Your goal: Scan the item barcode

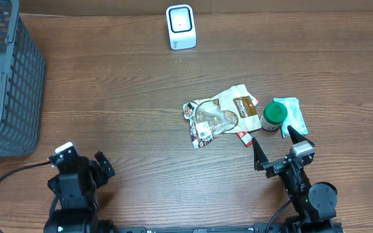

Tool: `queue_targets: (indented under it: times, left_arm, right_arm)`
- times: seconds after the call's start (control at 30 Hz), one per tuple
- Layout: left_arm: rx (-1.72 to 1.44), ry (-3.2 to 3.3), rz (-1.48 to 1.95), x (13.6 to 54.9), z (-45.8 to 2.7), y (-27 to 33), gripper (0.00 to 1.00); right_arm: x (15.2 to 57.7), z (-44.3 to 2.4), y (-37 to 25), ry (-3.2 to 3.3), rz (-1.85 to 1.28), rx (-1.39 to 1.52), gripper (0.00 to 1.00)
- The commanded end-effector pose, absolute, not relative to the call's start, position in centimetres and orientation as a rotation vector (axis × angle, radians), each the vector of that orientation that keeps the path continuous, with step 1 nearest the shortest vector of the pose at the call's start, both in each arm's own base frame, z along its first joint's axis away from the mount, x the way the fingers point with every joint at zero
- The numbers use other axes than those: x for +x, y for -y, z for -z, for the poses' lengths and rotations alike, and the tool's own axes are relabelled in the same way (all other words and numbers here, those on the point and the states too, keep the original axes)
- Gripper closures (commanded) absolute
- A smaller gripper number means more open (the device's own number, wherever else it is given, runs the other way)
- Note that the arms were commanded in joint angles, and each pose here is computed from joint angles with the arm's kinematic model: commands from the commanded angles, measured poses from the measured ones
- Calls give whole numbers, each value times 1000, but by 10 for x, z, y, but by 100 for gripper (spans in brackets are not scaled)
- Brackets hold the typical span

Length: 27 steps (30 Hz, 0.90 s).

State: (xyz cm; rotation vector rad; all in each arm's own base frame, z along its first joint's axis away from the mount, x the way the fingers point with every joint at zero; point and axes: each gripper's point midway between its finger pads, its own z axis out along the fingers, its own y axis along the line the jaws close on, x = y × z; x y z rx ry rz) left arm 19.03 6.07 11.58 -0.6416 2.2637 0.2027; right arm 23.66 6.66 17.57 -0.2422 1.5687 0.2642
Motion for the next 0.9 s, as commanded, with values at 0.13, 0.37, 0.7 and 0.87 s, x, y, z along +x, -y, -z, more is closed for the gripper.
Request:
queue_targets:
  times: [0.13,0.37,0.7,0.87]
  left_arm:
    - [-642,-2254,-212,176,-112,-61,0]
    - [-648,-2239,-228,169,-113,-63,0]
    - [-568,-1721,1,224,-223,-55,0]
    - [-504,-1525,95,228,-262,-45,0]
  right_arm:
    - [237,-173,-64,-1570,-259,-227,0]
    - [237,-173,-64,-1570,-259,-227,0]
    - [237,-173,-64,-1570,-259,-227,0]
    - [237,-173,-64,-1570,-259,-227,0]
